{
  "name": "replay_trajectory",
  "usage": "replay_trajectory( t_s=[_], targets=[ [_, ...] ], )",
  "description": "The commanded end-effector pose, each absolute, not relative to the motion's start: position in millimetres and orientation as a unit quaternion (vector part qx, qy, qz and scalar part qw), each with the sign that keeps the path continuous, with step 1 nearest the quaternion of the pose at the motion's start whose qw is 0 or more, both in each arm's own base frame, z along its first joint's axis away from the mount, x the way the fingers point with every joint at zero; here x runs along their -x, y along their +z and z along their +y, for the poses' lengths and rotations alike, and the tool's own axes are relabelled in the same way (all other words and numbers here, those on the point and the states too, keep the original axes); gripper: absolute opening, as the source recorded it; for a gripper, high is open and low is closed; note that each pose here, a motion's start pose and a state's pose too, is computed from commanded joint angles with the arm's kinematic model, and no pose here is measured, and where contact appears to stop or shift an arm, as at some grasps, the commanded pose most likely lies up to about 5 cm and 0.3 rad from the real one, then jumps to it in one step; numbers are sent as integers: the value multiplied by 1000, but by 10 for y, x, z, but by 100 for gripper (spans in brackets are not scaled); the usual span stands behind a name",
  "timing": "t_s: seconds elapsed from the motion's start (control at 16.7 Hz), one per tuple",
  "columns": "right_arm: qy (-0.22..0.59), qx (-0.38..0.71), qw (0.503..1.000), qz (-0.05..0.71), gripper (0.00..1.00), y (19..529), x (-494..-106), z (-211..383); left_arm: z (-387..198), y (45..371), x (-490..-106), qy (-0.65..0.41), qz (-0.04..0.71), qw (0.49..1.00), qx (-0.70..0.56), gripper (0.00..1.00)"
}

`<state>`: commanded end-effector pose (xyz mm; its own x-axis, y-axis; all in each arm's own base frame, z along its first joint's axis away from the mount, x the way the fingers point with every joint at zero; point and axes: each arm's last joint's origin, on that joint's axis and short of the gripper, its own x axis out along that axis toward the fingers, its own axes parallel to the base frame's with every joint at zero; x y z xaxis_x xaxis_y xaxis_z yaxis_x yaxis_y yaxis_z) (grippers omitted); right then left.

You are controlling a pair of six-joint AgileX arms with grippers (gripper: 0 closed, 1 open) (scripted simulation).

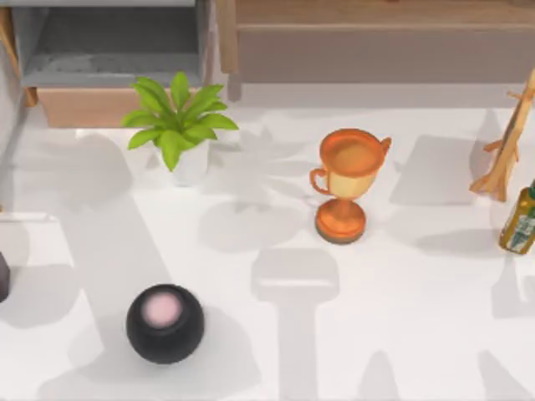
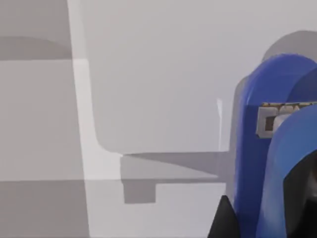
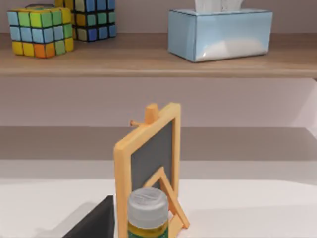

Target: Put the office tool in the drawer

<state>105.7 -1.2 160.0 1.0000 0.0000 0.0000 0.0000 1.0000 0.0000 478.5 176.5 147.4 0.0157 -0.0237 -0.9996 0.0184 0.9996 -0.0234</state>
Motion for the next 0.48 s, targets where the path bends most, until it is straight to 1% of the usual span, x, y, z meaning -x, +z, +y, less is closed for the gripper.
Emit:
replay_trajectory(
  t_s=[0.48],
  targets=[
    [0,0,1000,0,100,1600,-1057,-12,1765,1474,-4785,-15,701,713,2,68]
  ],
)
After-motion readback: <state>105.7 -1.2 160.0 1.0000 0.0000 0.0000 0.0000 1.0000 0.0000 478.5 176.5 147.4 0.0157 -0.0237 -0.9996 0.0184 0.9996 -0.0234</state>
